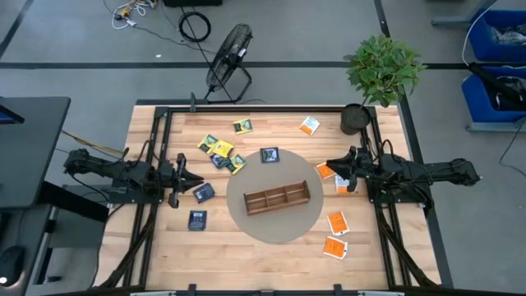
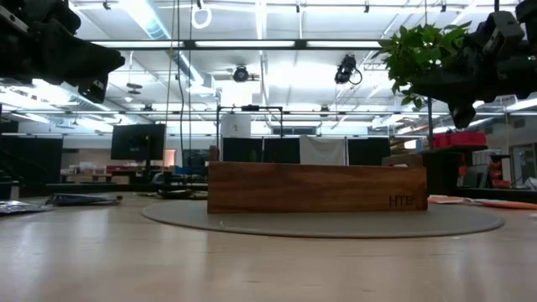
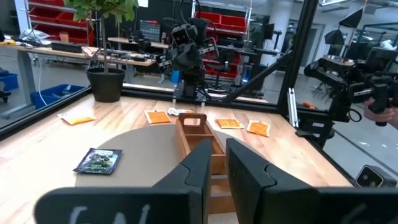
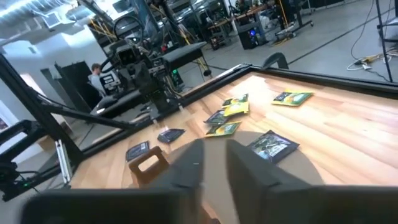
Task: Pick & Place Tea
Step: Put the orange tea bag into the right section of the wooden organizer
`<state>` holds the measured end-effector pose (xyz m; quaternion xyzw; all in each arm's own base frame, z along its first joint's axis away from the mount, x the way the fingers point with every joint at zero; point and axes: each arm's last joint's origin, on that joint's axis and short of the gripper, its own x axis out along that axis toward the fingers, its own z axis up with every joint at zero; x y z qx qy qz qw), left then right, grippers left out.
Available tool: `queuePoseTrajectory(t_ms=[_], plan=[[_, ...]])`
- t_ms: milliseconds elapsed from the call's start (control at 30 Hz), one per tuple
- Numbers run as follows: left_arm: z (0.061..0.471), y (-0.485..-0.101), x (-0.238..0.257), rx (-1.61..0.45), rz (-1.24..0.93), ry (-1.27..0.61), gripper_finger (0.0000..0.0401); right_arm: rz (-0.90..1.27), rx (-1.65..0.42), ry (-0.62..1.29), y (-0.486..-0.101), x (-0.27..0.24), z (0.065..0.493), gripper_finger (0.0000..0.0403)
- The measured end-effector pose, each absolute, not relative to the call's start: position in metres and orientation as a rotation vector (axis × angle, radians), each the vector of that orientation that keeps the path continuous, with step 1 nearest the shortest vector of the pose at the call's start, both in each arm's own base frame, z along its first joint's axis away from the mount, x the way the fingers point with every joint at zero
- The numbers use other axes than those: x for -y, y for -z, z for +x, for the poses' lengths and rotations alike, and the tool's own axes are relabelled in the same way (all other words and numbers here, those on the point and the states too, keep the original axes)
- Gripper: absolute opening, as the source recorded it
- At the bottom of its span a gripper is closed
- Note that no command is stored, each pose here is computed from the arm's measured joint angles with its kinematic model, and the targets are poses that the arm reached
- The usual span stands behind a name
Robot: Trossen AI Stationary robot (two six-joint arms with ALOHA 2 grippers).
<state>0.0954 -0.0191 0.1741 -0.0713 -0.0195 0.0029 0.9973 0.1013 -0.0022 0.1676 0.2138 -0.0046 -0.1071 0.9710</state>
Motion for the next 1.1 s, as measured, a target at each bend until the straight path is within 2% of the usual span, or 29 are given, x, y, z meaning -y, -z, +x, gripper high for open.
queuePoseTrajectory(t_ms=[67,233,400,633,1100], plan=[[0.095,-0.174,0.019,0.039,-0.135,-0.006,0.0051,0.454,0.002,0.188,-0.167,0.001,0.101,0.0013],[0.095,-0.174,0.019,0.039,-0.130,-0.006,0.0051,0.532,-0.028,0.067,-0.167,-0.005,0.102,0.0015],[0.095,-0.174,0.019,0.039,-0.131,-0.006,0.0051,0.525,-0.060,0.068,-0.180,-0.010,0.103,0.0006],[0.095,-0.174,0.019,0.039,-0.130,-0.006,0.0051,0.477,-0.249,0.104,-0.207,-0.018,0.111,0.0006],[0.095,-0.174,0.019,0.039,-0.130,-0.006,0.0051,0.344,-0.638,-0.079,-0.242,-0.083,0.159,0.0005]])
